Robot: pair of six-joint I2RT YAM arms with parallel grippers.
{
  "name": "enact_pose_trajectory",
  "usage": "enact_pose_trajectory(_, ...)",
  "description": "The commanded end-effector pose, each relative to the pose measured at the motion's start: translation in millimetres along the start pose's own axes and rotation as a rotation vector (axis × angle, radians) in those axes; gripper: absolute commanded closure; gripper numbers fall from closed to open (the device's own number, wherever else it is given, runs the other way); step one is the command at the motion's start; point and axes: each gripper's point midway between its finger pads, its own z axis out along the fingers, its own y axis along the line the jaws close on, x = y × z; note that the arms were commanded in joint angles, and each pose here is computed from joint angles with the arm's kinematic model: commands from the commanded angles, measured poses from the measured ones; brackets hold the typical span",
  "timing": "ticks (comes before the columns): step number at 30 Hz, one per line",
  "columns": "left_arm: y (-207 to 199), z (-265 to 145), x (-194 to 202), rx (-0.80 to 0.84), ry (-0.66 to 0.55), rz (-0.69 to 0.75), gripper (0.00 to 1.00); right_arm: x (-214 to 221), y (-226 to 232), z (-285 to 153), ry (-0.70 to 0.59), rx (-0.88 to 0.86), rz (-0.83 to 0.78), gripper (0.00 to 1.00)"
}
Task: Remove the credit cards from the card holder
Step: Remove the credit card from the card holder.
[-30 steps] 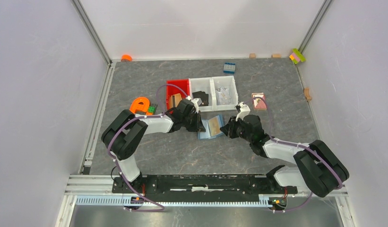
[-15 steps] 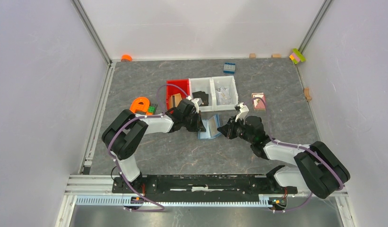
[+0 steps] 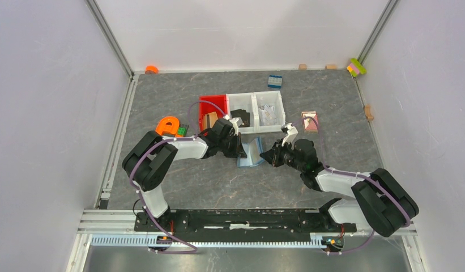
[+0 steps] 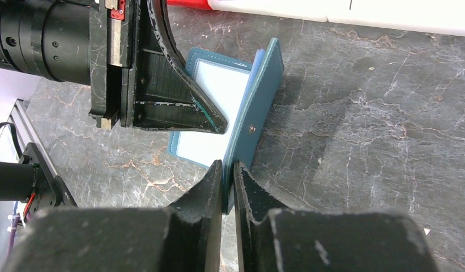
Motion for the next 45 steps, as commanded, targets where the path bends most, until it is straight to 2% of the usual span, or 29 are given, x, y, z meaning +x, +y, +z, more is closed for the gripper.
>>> enact_pose_trajectory(1, 3, 4, -1, -0.010, 0.012, 0.040, 0.98, -5, -1, 6, 0.005, 0.011, -0.016, 0.85)
enact_pose_trajectory(7, 2, 4, -1, -0.009, 0.010, 0.044, 0.98, 1, -11, 9, 0.041, 0.061, -0.020, 0.84)
enact_pose_trajectory(13, 1, 3, -2, -0.010, 0.005, 0.053, 0.98, 6, -10, 13, 0.070, 0.057, -0.026, 0.73)
enact_pose_trajectory(23, 0, 3, -1, -0.008, 0.010, 0.054, 0.98, 8, -6, 16, 0.088, 0.040, -0.035, 0.63)
enact_pose_trajectory(33, -1, 4, -1, -0.004, 0.012, 0.056, 0.98, 13, 19, 21, 0.108, -0.094, -0.023, 0.76)
enact_pose_trajectory(45, -2, 4, 0, -0.001, 0.013, 0.057, 0.98, 13, 28, 22, 0.107, -0.140, -0.021, 0.80)
